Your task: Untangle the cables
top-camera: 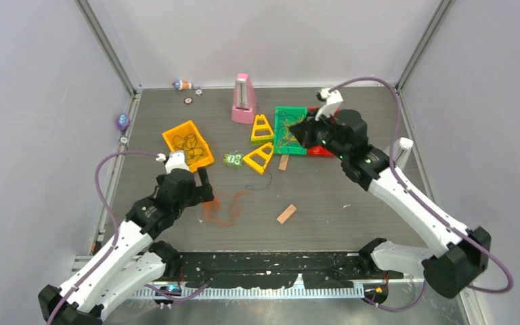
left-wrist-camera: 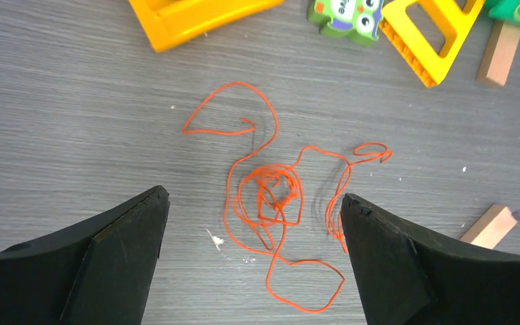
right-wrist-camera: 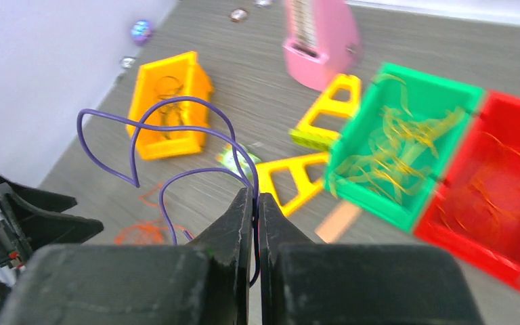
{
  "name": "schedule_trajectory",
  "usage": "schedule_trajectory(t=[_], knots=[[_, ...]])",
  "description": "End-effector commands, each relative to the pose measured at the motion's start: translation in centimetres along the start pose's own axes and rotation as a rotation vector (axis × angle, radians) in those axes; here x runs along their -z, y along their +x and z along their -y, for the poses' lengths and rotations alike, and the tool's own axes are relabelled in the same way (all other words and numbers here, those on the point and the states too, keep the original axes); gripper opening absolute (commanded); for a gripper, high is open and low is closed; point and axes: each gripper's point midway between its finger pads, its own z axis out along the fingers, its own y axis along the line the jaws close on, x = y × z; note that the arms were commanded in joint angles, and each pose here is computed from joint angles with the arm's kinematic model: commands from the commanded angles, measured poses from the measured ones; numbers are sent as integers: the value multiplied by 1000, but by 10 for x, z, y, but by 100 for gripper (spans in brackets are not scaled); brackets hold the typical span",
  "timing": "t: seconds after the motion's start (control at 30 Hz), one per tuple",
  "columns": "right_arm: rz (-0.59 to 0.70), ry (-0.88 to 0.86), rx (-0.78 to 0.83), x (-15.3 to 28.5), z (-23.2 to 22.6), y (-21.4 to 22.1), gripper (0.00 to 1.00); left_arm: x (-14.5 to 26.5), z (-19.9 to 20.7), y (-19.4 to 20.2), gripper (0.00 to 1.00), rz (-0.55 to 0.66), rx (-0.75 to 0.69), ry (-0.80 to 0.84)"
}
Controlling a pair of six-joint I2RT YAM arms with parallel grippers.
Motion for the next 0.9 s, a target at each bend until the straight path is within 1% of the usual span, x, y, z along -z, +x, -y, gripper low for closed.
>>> schedule_trajectory(t=[0.0,0.17,0.2,0.23,0.27,0.3,0.33,0.37,0.5,0.67,0.77,0.87], knots=[[141,-245,64,-31,-71,-54,5,32,-17,-33,100,52,0,-59],[183,-367,70,-78,-122,-67,5,68,-32,-68,100,117,22,-63],[212,-385,72,-81,-133,-80,5,73,-35,-72,99,122,17,-66],[188,-389,71,-98,-139,-69,5,77,-37,-77,99,127,10,-68],[218,-402,73,-101,-149,-83,5,81,-38,-80,99,127,-1,-68],[196,-402,72,-117,-154,-71,5,83,-41,-82,100,125,-17,-79],[225,-417,69,-120,-163,-84,5,85,-44,-85,100,124,-30,-90],[212,-421,67,-134,-167,-75,5,86,-45,-86,100,121,-48,-97],[244,-445,63,-171,-186,-79,5,88,-50,-88,100,94,-117,-115],[305,-486,51,-222,-206,-84,5,85,-46,-86,100,108,-108,-86],[337,-501,41,-245,-217,-83,5,80,-43,-82,100,101,-106,-69],[381,-519,30,-269,-226,-73,5,76,-42,-82,100,101,-106,-67]])
